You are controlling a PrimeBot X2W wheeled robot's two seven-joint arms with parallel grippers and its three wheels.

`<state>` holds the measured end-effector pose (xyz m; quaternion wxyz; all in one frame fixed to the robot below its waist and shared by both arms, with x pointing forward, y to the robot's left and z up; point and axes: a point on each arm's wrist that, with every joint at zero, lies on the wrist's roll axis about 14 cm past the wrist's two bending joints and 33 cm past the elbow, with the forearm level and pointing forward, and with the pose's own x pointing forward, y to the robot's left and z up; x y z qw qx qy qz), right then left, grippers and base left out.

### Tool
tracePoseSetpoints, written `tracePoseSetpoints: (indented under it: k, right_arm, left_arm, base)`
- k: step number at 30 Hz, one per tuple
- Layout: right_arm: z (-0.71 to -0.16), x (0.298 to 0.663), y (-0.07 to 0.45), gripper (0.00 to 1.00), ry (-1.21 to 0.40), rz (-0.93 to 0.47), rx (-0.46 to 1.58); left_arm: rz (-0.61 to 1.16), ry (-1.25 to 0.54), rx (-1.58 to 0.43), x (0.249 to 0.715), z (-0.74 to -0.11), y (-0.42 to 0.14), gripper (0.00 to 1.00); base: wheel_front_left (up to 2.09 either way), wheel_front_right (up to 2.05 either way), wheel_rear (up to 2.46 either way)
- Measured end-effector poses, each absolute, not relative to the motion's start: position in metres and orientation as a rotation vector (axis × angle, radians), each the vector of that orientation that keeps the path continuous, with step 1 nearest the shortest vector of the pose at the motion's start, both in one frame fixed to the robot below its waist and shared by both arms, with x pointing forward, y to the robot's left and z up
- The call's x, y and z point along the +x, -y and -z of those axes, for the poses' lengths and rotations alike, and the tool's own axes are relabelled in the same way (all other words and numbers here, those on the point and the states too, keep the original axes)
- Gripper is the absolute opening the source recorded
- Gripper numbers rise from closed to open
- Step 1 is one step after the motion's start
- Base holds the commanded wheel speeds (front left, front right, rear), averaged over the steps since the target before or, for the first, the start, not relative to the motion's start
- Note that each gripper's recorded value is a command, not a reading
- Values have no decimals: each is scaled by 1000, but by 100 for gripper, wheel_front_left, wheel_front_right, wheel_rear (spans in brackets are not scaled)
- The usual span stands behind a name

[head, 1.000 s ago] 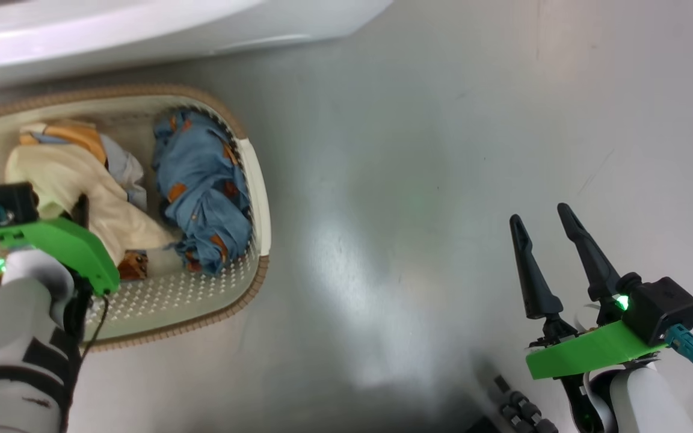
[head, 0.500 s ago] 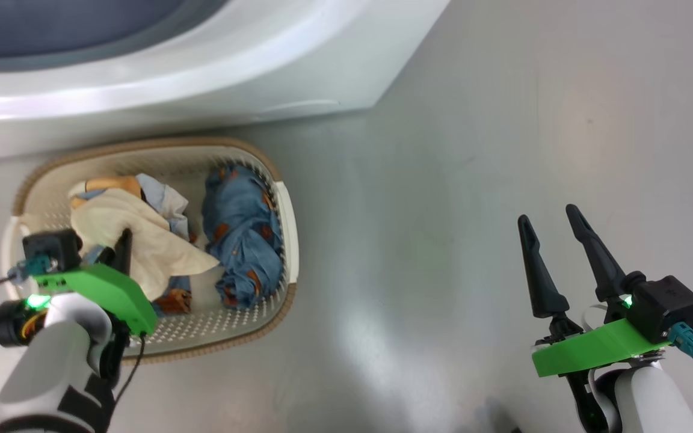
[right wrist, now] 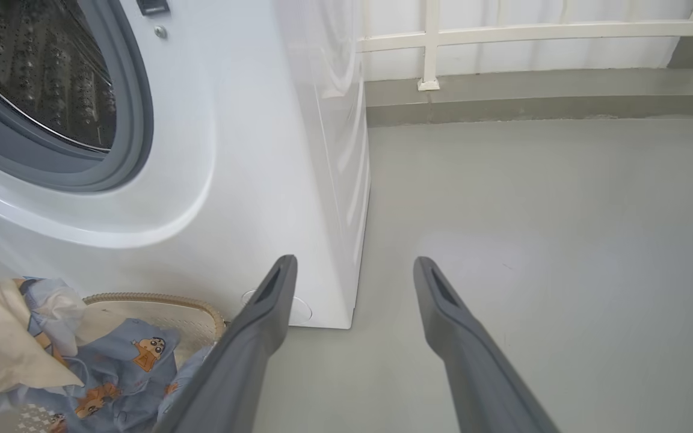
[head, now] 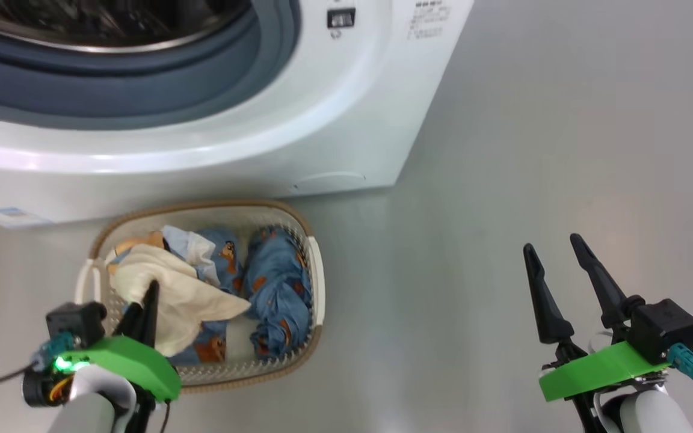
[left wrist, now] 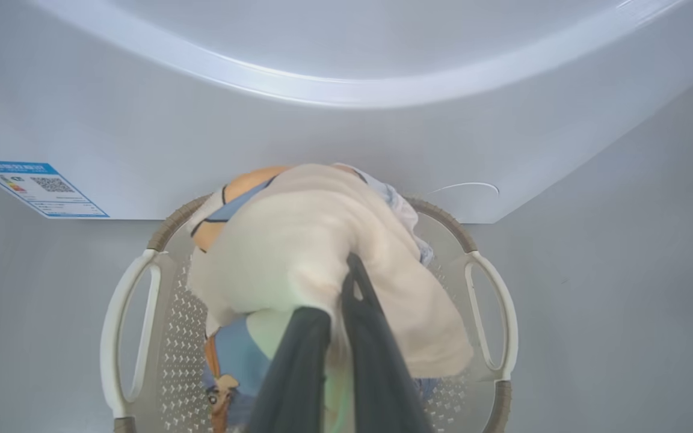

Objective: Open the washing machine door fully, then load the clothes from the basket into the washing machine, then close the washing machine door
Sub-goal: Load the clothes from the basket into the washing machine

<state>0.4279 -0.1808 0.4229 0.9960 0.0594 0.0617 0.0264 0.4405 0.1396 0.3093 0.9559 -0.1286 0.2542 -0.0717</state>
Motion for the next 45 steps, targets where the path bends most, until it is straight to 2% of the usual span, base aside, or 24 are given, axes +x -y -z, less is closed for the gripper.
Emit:
tracePoseSetpoints:
  k: [22,35,45]
  right_arm:
    - [-485,389,169,100,15,-117,111]
    - [-509,362,170,100,81,-129,104]
    - [-511,354,171,100,86,-126,104]
  left_arm:
    - [127,116,-182,404,-518,-164,0]
    - [81,202,-154,352,-545,-178,0]
    - [69,204,-150,345,-545,-181,0]
  base:
    - [0,0,0]
    - [0,0,0]
    - [0,0,0]
